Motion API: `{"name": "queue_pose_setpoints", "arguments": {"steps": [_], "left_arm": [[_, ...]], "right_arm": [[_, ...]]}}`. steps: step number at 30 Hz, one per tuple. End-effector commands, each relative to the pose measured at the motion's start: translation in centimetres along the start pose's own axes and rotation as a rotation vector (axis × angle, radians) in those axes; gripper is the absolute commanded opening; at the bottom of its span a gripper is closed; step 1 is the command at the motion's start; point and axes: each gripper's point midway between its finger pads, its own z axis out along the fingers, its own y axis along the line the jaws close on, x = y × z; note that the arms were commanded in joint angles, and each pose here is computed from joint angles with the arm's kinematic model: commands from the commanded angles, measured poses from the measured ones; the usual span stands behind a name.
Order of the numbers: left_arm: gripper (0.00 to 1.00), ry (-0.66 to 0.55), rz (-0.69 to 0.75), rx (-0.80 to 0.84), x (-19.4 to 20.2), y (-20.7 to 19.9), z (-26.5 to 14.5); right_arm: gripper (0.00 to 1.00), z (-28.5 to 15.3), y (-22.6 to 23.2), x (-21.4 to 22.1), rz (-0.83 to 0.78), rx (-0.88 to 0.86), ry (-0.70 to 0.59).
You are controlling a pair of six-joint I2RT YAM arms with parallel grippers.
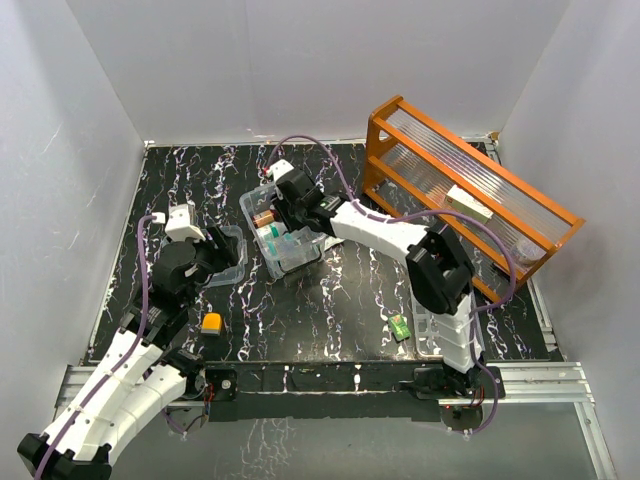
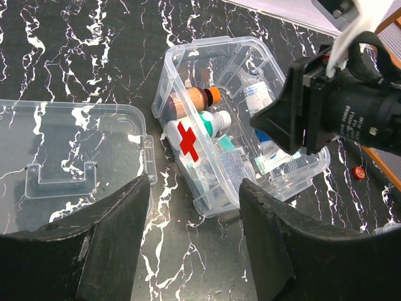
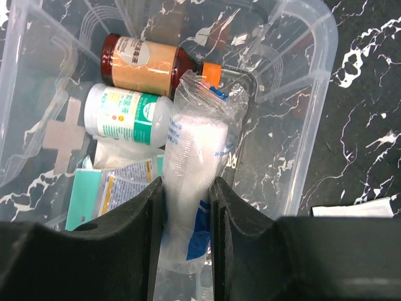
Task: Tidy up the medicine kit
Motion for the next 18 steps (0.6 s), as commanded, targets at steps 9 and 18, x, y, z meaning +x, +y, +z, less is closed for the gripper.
{"name": "queue_pose_setpoints", "arguments": {"steps": [9, 18], "left_arm": [[0.58, -0.009, -0.001, 0.011, -0.3, -0.2, 0.0], [0.58, -0.008, -0.002, 0.013, -0.3, -0.2, 0.0]], "right_arm": [[0.32, 2.0, -3.3, 0.4, -0.024, 0.229, 0.098], [0.36, 3.8, -3.6, 0.4, -0.051, 0.261, 0.066]]}}
